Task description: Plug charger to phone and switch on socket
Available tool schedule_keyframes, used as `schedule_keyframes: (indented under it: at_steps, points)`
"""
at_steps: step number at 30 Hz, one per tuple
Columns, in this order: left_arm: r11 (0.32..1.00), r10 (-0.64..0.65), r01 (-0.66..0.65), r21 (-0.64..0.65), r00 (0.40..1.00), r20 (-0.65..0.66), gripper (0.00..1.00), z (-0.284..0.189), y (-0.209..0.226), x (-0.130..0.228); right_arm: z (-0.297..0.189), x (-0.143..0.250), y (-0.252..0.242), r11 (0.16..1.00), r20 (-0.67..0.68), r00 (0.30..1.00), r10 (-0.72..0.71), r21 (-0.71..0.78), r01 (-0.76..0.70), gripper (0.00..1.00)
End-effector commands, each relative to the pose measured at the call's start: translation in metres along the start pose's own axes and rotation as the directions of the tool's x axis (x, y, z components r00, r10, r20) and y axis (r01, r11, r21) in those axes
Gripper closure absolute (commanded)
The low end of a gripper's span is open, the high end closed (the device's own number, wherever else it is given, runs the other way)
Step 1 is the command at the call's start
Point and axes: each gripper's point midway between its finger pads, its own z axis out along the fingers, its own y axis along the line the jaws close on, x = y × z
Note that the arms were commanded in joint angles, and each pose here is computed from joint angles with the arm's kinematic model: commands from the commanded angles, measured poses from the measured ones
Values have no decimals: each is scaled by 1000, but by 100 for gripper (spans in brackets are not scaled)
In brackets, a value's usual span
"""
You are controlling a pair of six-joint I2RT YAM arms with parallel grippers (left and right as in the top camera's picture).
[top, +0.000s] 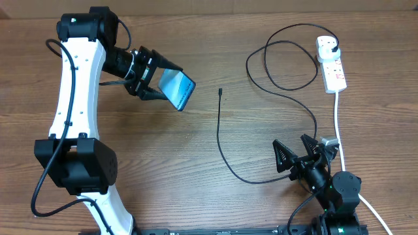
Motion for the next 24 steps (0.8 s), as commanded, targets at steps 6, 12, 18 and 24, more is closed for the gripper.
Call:
schedule_keyframes:
  at_steps: [6, 12, 18, 24]
  points:
    - [982, -110, 128, 138, 985, -131, 96, -13, -28, 31, -2, 0, 5, 997, -35, 997, 72, -9, -73, 0]
    - [966, -209, 227, 125, 967, -144, 96, -13, -28, 31, 0, 4, 3, 993, -86, 989, 118, 18, -117, 0]
    - [958, -232, 250, 141, 963, -135, 96, -13, -33, 26, 6, -1, -1, 985, -179, 971, 162, 84, -149, 0]
    - [953, -242, 259, 159, 963, -122, 96, -14, -38, 18, 23, -5, -6, 970, -306, 924, 228, 157, -187, 0]
